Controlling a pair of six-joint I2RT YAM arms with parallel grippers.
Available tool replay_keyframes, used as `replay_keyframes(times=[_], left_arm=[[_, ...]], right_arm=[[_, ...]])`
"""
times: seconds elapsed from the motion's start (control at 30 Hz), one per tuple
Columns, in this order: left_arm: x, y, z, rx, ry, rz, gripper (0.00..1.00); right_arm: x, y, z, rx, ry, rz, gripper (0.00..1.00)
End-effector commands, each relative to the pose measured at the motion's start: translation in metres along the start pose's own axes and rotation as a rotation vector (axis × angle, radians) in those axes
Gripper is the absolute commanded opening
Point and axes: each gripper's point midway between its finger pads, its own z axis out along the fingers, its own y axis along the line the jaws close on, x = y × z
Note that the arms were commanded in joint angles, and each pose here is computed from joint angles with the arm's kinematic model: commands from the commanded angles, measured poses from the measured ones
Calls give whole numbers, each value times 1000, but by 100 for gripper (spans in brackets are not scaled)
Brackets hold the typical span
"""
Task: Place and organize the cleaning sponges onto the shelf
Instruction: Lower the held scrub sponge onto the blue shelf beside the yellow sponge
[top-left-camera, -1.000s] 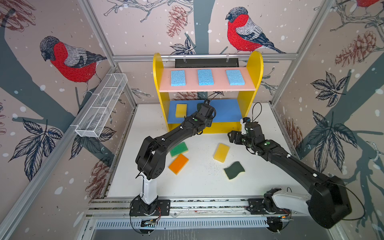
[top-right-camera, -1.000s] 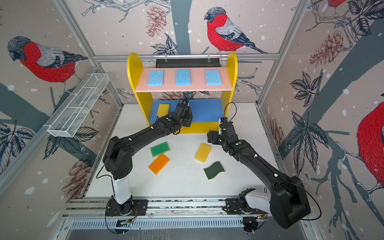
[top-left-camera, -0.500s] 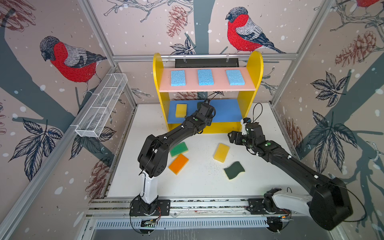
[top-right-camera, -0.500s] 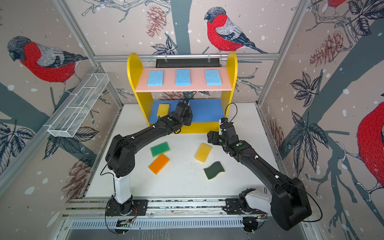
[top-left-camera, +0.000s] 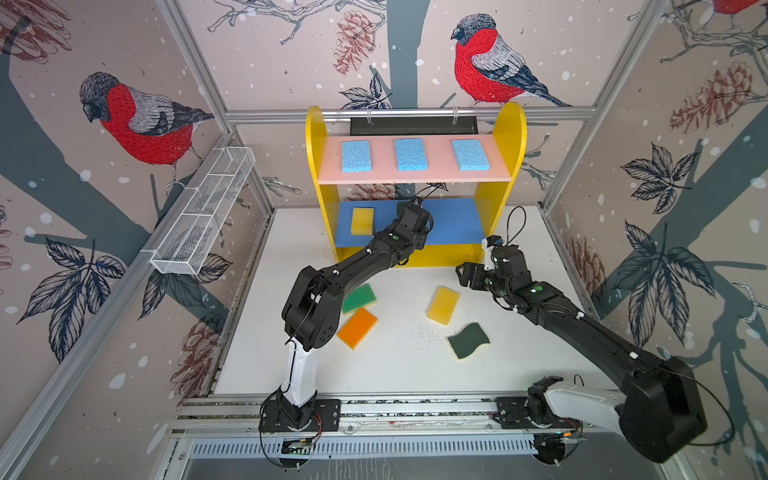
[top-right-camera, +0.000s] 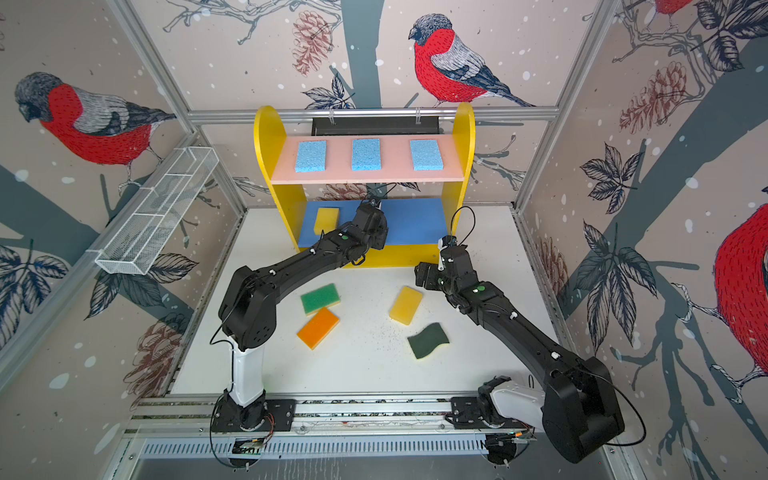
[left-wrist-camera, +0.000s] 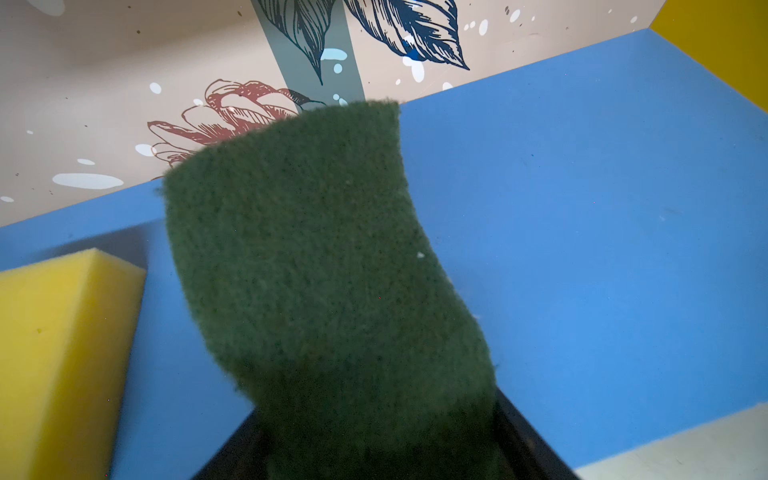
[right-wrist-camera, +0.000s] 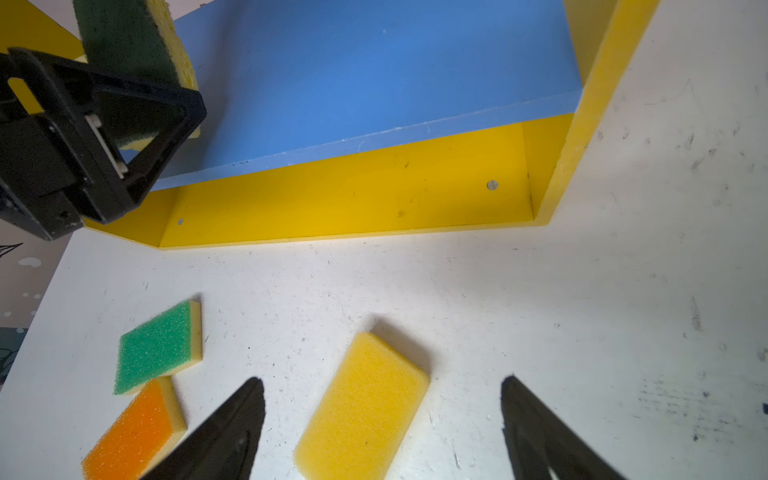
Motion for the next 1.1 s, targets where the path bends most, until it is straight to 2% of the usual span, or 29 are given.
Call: replay_keyframes(times=[0.0, 1.07], left_arm=[[-11, 1, 1, -2, -37, -10, 67], [-6, 4, 21, -30, -21, -8, 67]], right_arm=[[-4, 3, -2, -12, -22, 7, 89], [-4, -2, -5, 12, -26, -3, 89]])
